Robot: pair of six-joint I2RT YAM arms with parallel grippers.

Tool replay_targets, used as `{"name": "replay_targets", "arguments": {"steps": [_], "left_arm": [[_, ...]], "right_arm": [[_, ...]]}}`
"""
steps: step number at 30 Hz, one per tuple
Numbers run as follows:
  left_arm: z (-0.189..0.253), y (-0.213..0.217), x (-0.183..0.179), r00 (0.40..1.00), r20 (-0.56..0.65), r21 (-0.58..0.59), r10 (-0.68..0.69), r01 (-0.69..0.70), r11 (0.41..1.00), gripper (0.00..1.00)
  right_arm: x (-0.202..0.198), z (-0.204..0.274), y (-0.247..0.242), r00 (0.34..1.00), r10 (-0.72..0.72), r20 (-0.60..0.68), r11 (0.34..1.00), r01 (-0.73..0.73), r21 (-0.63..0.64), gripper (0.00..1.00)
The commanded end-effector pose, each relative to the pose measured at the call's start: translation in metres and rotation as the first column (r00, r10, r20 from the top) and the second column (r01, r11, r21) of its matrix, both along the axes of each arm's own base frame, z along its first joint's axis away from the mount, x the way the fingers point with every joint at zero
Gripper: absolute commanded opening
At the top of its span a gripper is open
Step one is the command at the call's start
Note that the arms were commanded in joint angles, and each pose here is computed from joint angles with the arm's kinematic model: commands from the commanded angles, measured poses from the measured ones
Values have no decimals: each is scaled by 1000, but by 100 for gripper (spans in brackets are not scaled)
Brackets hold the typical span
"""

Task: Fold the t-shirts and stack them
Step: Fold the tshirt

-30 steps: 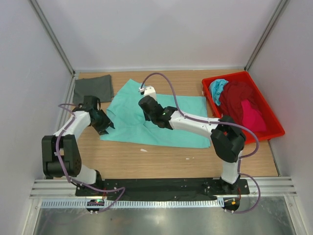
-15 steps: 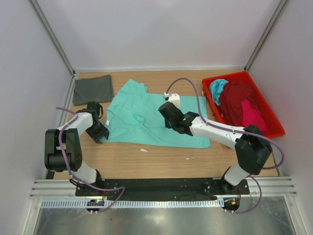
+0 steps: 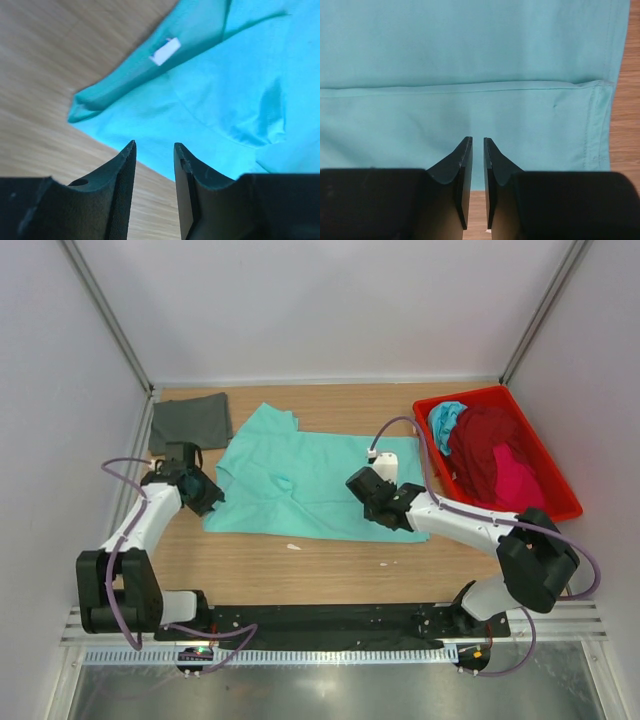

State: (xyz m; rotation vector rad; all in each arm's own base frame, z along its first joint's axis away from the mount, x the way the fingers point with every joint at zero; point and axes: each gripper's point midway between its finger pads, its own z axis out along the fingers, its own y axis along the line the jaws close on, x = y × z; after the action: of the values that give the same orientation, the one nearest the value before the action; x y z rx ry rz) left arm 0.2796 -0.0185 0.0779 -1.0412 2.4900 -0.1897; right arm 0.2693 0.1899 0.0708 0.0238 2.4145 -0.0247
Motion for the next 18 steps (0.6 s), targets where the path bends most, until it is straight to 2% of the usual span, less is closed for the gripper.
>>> {"name": "replay_targets", "arguments": {"steps": [1,5,8,11,18], "left_arm": [[5,-38,31,990,111,-137,-83,98,986,37],[-37,-31,20,995,-80,-94,-63,56,994,32],[-65,-5,-4,966,-257,39,-10,21,999,31],[-71,11,-23,952,-305,126,32,7,992,31],[-64,31,-55,954,-267,228,134,-73,971,36]], "right_arm": [[11,4,-15,996,-83,36,997,82,7,20],[10,-11,-32,993,-118,5,992,118,-32,19],[-1,-32,-54,982,-188,-36,980,185,-75,18],[-16,-48,-66,972,-225,-73,972,218,-93,18],[-57,-72,-94,927,-347,-141,936,333,-114,17]]}}
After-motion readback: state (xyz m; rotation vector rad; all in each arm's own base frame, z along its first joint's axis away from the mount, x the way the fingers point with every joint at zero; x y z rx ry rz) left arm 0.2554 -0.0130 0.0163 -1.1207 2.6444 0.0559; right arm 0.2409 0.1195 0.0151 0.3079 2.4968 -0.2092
